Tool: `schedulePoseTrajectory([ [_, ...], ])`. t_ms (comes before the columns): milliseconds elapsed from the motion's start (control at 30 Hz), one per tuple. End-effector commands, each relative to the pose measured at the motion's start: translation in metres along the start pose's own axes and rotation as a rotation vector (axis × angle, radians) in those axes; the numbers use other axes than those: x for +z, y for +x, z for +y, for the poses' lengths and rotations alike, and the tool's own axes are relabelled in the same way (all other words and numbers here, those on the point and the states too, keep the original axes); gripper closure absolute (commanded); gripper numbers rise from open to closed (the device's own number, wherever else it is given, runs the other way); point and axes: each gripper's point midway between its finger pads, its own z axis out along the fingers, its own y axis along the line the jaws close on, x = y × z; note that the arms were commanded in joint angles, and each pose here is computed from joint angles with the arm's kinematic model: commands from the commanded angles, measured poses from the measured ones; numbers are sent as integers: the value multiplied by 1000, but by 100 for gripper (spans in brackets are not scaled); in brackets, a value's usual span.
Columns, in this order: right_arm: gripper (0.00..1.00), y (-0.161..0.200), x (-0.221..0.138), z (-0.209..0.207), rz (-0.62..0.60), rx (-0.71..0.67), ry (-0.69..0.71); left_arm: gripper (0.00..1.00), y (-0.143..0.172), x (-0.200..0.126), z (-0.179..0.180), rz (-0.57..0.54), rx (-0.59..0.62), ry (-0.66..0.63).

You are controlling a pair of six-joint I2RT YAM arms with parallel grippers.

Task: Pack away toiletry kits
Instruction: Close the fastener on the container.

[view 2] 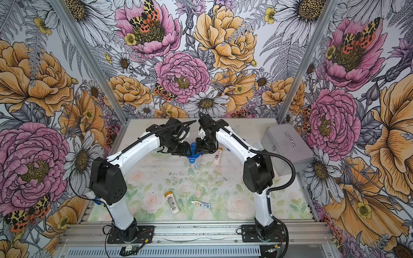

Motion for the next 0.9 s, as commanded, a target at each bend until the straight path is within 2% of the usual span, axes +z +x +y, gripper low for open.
schedulePoseTrajectory([
  [0, 57, 4, 29, -5, 56, -17, 5, 49, 7, 10, 0, 24, -21, 23],
  [167, 56, 4, 33, -1, 74, -20, -23, 49, 4, 9, -6, 17, -31, 53],
  [233, 55, 5, 34, 1, 79, -24, -34, 49, 6, 23, -3, 48, -44, 53],
  [533, 53, 6, 38, 6, 91, -53, -93, 49, 5, 30, -3, 56, -74, 80],
  [867, 53, 2, 39, 13, 81, -70, -145, 49, -4, 31, -5, 22, -162, 193],
])
